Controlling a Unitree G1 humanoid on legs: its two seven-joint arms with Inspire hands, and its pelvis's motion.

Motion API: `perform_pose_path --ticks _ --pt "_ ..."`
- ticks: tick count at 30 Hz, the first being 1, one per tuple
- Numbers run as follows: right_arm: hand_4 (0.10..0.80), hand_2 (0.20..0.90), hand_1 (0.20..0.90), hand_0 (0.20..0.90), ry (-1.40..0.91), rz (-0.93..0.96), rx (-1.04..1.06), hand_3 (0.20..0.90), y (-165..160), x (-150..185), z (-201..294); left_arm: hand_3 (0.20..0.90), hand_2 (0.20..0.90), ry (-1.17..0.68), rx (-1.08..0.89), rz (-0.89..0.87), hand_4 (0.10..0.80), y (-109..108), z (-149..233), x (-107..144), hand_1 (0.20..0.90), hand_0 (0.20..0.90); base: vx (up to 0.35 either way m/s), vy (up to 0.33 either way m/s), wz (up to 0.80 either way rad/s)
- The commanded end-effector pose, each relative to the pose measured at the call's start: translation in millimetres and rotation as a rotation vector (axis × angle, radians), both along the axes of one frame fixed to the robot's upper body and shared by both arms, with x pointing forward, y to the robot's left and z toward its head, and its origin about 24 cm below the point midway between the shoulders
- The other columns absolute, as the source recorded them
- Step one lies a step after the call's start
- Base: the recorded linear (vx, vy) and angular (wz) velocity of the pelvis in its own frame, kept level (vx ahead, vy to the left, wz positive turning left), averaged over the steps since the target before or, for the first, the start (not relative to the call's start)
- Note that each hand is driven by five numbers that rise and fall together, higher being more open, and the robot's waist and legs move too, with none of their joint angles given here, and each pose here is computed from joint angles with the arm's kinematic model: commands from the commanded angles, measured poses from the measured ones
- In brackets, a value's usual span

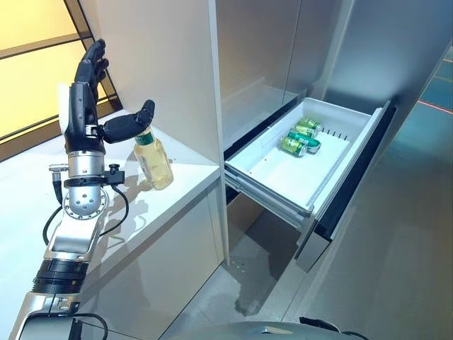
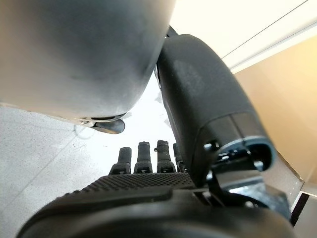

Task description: Put drinks into fridge and close the fridge

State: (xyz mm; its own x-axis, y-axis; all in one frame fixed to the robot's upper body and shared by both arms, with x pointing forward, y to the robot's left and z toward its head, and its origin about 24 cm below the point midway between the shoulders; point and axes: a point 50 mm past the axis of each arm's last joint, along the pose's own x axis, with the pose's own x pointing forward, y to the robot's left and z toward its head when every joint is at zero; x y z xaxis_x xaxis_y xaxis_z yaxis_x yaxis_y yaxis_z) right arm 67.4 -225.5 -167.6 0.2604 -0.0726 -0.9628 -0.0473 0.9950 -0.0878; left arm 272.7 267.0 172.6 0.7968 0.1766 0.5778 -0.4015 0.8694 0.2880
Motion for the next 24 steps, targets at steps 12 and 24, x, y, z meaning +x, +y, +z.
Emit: perform_pose_path --ticks 12,24 --pt "0.800 0.900 0.900 0.900 -0.006 0.059 -0.001 0.900 -1.7 12.6 2.4 0.900 0.900 -0.110 0.004 0.021 0.800 2.7 28.5 9.0 0.900 0.900 0.000 0.000 0.00" --pt "0.800 0.900 0.900 0.900 -0.001 0.067 -0.004 0.900 -3.6 14.8 3.3 0.900 0.900 -0.084 -0.052 -0.035 0.800 -3.7 20.7 13.4 0.900 0.900 0.001 0.001 -0.01"
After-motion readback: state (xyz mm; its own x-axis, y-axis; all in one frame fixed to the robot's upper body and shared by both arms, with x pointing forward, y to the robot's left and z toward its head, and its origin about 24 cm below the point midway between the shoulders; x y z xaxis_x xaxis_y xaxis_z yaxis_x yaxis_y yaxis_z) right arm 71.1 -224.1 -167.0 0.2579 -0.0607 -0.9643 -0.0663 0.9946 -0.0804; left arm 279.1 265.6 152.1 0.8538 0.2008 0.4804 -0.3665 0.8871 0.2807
